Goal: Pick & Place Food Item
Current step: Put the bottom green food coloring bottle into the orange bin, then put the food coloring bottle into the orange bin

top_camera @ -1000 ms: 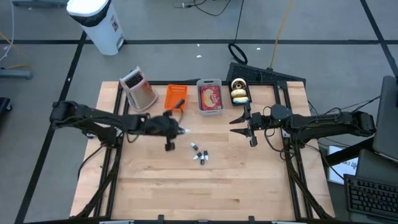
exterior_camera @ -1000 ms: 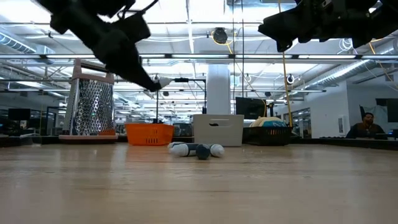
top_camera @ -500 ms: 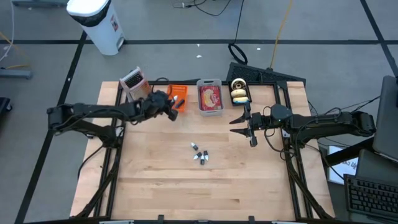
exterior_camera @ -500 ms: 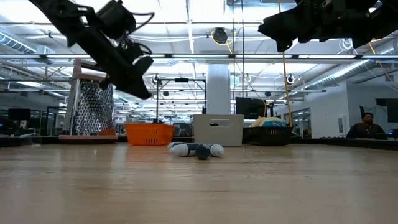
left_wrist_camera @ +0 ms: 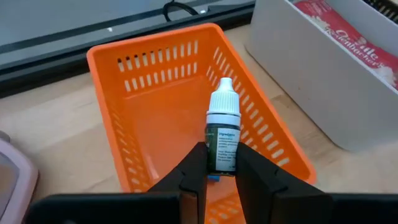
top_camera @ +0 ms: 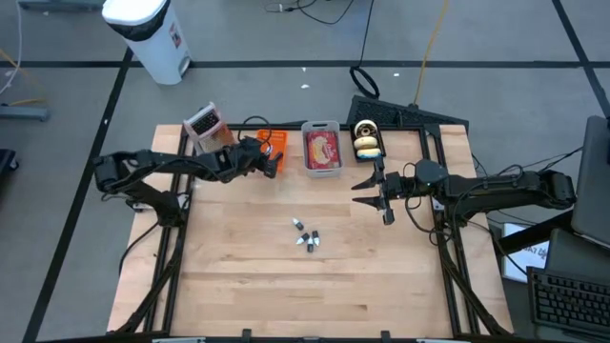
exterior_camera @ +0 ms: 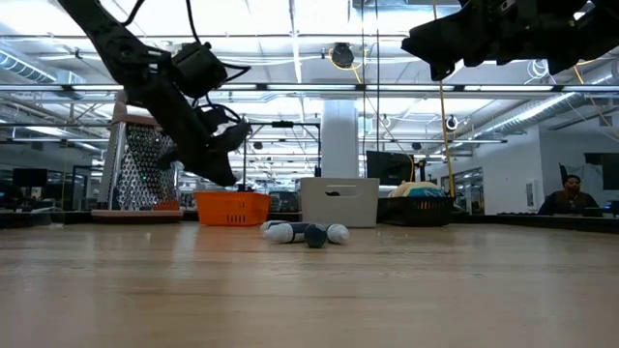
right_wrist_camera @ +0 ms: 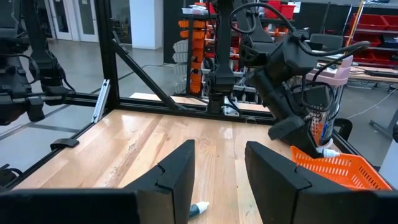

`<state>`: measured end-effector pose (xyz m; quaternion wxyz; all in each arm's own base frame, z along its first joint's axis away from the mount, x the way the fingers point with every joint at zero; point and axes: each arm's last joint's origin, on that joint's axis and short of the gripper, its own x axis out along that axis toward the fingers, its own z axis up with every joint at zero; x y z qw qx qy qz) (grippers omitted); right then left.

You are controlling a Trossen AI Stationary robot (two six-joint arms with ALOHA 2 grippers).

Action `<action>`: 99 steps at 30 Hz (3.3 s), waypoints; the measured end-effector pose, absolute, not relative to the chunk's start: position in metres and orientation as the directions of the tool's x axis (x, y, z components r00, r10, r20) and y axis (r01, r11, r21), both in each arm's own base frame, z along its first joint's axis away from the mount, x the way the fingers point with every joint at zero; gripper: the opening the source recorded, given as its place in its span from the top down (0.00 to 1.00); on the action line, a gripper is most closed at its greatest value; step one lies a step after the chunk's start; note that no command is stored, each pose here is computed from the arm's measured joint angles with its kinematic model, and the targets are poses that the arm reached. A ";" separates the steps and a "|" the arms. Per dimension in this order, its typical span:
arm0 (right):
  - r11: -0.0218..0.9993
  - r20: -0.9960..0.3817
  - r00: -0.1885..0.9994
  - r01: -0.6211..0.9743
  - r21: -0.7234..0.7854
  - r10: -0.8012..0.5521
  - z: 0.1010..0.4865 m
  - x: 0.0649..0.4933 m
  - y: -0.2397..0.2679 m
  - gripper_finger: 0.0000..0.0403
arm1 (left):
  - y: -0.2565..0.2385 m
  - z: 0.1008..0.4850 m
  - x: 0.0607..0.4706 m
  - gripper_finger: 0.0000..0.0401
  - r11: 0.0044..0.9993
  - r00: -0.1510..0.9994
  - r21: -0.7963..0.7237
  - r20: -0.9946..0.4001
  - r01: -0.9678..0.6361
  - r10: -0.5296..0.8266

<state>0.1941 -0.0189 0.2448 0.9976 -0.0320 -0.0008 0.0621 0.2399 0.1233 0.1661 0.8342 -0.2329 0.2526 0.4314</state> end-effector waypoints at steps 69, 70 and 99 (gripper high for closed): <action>0.990 -0.017 0.992 -0.124 -0.061 0.123 0.243 0.194 -0.019 0.68 | -0.015 0.107 0.306 0.38 0.994 0.794 0.054 -0.607 0.098 -0.045; 0.990 -0.017 0.992 -0.124 -0.060 0.123 0.243 0.194 -0.019 0.68 | -0.015 0.107 0.306 0.38 0.994 0.789 0.054 -0.612 0.098 -0.045; 0.990 -0.017 0.992 -0.124 -0.060 0.123 0.243 0.194 -0.019 0.68 | -0.014 0.102 0.302 0.70 0.995 0.752 0.052 -0.658 0.088 -0.032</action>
